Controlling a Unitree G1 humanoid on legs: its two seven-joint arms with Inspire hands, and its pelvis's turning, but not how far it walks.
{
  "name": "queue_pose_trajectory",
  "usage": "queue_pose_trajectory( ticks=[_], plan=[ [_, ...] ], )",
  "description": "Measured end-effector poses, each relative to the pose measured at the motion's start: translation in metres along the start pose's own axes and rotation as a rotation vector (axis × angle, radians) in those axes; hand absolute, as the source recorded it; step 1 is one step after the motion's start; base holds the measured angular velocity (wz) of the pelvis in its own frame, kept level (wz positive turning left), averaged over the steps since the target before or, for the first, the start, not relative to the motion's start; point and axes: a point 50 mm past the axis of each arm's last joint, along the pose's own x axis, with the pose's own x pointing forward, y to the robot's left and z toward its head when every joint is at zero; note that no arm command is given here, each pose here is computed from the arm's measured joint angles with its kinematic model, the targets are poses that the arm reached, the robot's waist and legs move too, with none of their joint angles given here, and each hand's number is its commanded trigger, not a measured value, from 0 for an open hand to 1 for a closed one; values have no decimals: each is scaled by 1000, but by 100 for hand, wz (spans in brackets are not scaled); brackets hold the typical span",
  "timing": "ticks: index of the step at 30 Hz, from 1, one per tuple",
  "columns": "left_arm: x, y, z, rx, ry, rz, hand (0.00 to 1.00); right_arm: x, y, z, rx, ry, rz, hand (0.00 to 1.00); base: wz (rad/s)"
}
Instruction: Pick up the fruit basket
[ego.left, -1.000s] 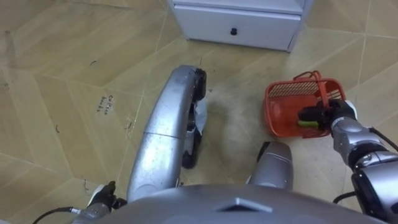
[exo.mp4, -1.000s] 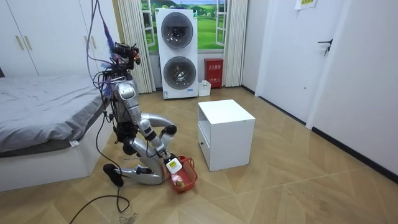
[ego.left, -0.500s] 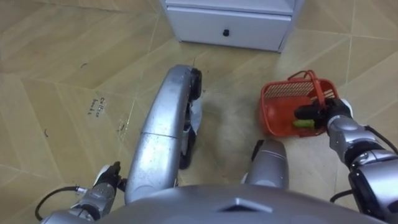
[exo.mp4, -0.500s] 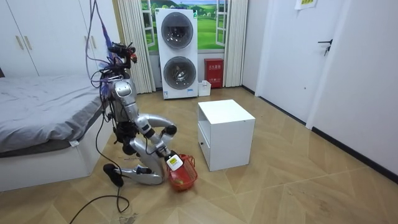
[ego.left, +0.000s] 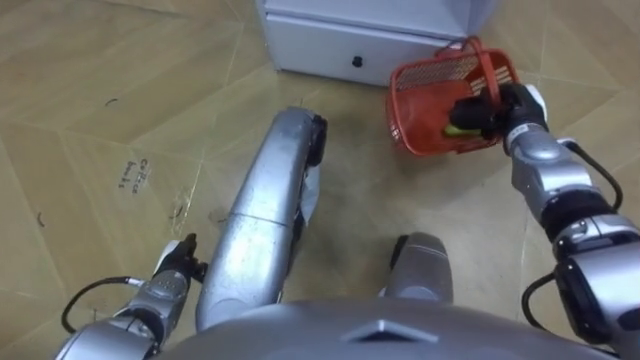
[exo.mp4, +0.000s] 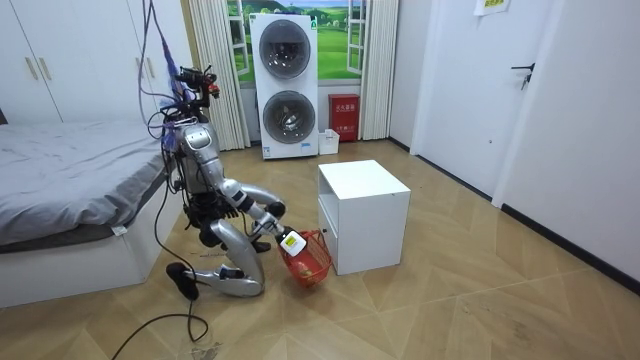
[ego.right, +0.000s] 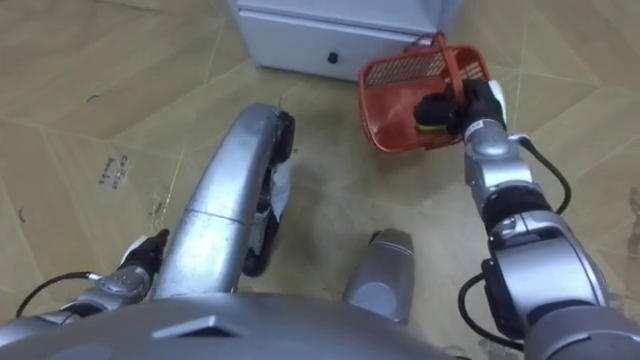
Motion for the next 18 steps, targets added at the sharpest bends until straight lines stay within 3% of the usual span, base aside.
queue_pose_trajectory(
  ticks=[5, 11, 14, 18],
  plan=[
    [2, 7, 11, -26, -24, 20, 0, 0, 3, 6, 1, -24, 11, 100, -16],
    [0, 11, -6, -82, 40, 34, 0, -1, 18, 44, 5, -165, 47, 100, -70],
    [-3, 15, -23, -99, 91, 49, 0, -2, 33, 40, -64, -129, 84, 100, -56],
    [-2, 16, -13, -119, 46, 56, 0, -7, 19, 34, -150, -90, 45, 100, 16]
  ],
)
